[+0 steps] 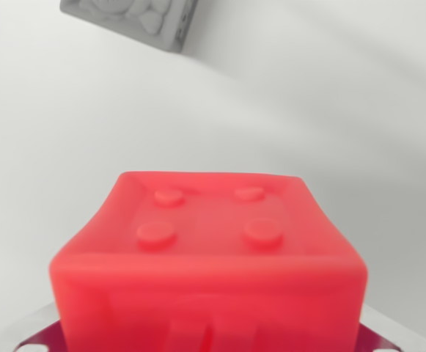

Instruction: Destack cube

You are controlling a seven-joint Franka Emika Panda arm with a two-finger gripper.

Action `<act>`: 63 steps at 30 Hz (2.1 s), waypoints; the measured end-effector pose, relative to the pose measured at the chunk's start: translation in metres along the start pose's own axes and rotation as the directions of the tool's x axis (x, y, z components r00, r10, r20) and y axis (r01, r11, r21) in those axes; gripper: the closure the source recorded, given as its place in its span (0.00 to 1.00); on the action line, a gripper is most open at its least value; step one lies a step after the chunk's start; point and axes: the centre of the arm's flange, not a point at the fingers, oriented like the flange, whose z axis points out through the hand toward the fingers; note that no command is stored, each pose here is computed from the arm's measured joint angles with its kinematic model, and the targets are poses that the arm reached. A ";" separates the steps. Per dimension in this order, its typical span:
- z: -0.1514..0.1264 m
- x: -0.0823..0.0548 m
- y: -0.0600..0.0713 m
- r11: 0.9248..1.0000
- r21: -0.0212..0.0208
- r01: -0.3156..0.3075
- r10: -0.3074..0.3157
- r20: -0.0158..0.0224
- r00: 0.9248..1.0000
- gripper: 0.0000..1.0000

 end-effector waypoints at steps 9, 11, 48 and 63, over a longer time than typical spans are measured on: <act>0.001 -0.007 0.016 0.999 0.000 0.054 -0.054 0.000 0.999 1.00; 0.001 -0.008 0.019 0.998 0.000 0.064 -0.064 0.000 0.998 1.00; 0.046 -0.027 0.062 0.979 -0.002 0.202 -0.202 0.003 0.979 1.00; 0.084 -0.027 0.061 0.979 -0.002 0.204 -0.204 0.003 0.979 1.00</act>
